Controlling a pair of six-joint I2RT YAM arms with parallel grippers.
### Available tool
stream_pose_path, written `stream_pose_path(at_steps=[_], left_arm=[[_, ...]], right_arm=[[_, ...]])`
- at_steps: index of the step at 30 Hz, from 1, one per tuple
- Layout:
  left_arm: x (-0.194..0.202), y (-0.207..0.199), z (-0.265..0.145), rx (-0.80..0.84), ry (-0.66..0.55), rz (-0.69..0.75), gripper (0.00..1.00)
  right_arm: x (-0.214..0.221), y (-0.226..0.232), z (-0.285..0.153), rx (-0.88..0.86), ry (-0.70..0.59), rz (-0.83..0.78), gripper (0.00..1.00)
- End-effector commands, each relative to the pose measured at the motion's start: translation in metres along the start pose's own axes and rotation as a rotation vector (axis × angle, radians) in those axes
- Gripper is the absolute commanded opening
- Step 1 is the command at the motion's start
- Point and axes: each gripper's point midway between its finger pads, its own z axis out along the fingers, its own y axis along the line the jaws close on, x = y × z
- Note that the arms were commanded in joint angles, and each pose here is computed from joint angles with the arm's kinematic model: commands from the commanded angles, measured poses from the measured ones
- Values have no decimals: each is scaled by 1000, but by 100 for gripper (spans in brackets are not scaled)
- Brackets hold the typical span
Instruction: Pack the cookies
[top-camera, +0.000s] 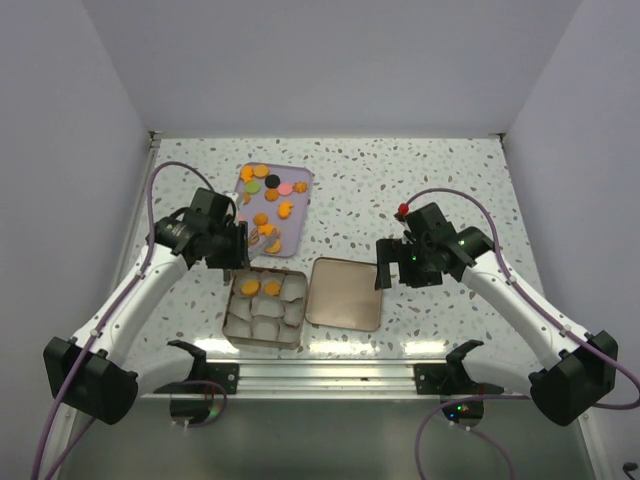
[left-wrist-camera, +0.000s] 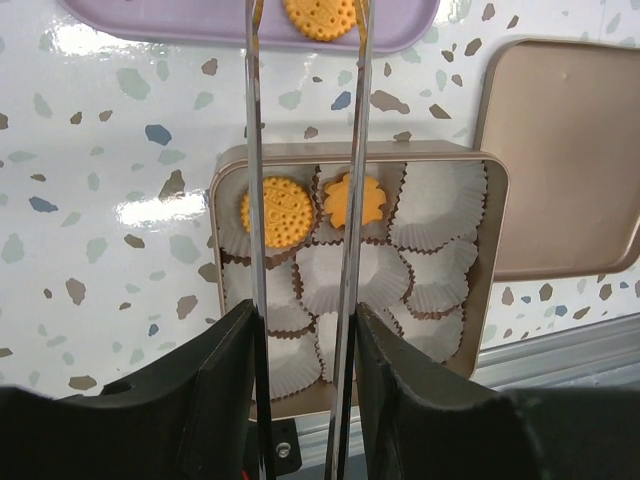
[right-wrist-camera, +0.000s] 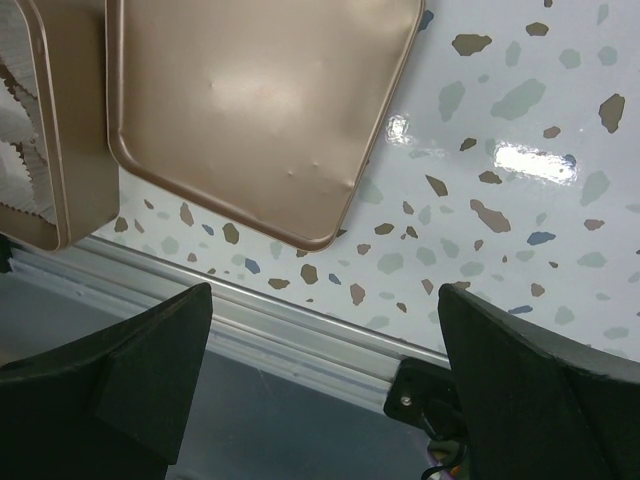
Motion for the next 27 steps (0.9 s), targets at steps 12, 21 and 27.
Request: stream_pose_path(at_steps=[12, 21, 27], left_arm=[[-8, -5, 5, 22, -9, 65, 46], [-6, -15, 10, 52, 4, 73, 46], [4, -15, 19, 20, 39, 89, 47]], right_arm=[[-5, -1, -7, 4, -43, -14, 99], [0, -5, -10, 15, -43, -25, 99], [1, -5, -11, 13, -42, -27, 99]])
